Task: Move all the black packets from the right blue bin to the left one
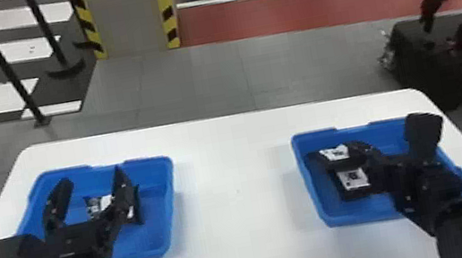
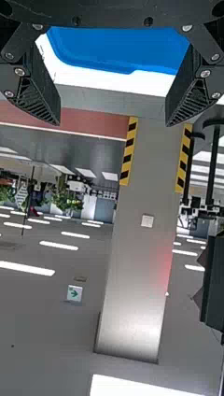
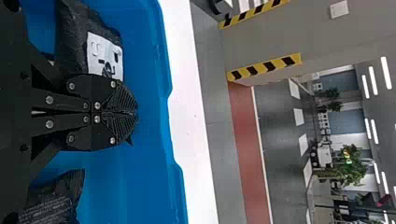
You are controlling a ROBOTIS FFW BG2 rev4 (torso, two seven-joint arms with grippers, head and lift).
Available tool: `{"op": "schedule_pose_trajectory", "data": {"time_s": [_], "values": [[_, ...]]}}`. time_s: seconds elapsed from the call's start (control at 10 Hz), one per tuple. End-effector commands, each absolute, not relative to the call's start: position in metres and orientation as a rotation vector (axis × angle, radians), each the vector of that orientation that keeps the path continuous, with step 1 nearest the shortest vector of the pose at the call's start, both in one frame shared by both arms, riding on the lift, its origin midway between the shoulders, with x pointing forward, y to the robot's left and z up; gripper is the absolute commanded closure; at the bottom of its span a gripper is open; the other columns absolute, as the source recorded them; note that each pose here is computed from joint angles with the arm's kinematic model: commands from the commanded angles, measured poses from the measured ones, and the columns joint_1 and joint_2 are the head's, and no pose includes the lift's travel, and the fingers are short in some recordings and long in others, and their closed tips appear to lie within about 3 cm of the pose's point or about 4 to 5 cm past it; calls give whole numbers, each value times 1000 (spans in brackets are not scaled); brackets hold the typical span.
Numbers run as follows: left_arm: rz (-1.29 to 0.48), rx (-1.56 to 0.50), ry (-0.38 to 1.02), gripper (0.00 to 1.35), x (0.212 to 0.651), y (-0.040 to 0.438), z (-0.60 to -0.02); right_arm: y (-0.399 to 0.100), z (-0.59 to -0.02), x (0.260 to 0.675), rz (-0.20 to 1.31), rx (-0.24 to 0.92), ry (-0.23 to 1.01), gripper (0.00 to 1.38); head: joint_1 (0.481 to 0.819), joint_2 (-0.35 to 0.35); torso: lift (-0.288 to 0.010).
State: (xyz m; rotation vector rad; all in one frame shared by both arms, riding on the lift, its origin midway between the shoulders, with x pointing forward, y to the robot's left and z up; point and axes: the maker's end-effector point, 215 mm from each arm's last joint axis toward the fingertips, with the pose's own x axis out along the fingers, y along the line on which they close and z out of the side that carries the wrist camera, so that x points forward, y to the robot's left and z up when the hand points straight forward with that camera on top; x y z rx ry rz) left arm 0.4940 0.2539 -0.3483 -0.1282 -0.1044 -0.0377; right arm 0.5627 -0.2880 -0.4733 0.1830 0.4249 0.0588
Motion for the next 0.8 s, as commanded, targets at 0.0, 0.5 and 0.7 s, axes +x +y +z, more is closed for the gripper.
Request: {"op": "schedule_pose_trajectory", "data": {"time_s": [0.0, 0.5, 0.7], "values": [[-36, -143, -134, 208, 493, 253, -340, -271, -437, 540, 89, 222, 346, 1216, 695, -40, -110], [-83, -411, -194, 202, 496, 218, -315, -217, -326, 513, 294, 403, 61, 1216, 695, 3, -110], [-188, -612, -146, 206, 497, 178, -307, -177, -279, 518, 413, 479, -53, 1216, 695, 9, -110]]}}
